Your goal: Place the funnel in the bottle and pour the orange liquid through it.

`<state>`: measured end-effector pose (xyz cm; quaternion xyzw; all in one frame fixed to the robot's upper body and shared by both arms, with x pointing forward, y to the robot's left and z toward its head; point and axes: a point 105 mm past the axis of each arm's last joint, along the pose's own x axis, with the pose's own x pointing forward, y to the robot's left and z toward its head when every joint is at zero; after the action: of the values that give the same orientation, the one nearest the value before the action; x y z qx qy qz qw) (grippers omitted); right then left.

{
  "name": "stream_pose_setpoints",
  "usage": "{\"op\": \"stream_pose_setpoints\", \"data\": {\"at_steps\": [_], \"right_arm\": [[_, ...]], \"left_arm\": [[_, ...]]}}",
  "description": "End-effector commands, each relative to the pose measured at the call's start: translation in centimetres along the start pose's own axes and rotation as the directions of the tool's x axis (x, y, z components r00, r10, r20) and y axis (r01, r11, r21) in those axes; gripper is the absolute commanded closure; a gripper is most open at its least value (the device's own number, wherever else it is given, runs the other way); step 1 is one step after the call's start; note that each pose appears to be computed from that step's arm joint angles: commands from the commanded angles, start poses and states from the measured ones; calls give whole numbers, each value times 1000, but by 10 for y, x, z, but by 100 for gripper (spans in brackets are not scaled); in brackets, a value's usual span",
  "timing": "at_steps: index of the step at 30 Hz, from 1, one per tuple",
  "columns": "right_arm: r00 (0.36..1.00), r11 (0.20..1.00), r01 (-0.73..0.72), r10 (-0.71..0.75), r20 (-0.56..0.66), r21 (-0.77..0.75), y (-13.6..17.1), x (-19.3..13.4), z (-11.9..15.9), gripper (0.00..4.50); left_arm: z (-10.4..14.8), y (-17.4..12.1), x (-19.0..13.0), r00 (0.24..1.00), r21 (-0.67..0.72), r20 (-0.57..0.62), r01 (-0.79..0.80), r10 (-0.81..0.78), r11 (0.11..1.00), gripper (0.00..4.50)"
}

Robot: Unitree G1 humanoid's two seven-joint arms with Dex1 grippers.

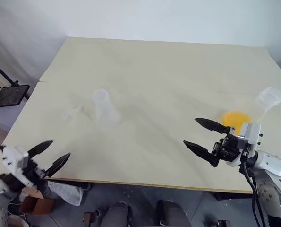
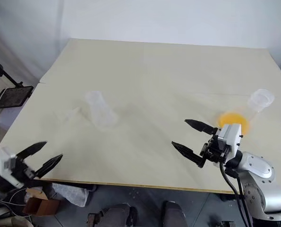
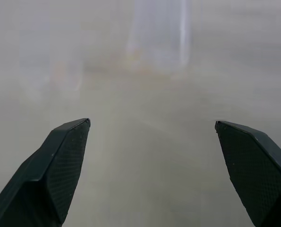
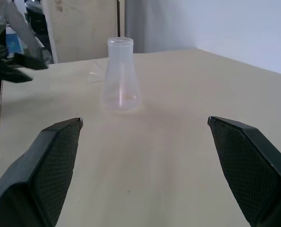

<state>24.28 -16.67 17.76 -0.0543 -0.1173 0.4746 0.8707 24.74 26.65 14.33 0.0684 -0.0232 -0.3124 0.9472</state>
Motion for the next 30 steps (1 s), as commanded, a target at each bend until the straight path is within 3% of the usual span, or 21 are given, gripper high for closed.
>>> {"op": "stream_pose_setpoints", "data": {"at_steps": [1, 10, 20, 23, 28, 30], "right_arm": [[1000, 1000, 6, -6, 2, -17, 1, -7, 4, 4], [999, 999, 43, -42, 1, -15, 7, -11, 2, 4], [996, 996, 90, -90, 5, -10, 14, -11, 0, 4], [995, 995, 98, -98, 6, -7, 17, -11, -1, 0], [993, 993, 116, -115, 4, -5, 19, -13, -3, 0], [992, 992, 126, -126, 3, -9, 19, -14, -3, 0]], "left_arm": [[23, -5, 38, 998, 22, 32, 45, -46, 999, 0], [42, 11, 104, 997, -18, 73, 11, -10, 1000, 0], [52, 9, 140, 994, -7, 92, 65, -64, 998, 0], [54, 7, 142, 991, -11, 106, 87, -85, 996, 59], [47, 2, 141, 990, -13, 67, 124, -123, 992, 204], [47, 1, 141, 989, -14, 64, 136, -134, 991, 210]]}}
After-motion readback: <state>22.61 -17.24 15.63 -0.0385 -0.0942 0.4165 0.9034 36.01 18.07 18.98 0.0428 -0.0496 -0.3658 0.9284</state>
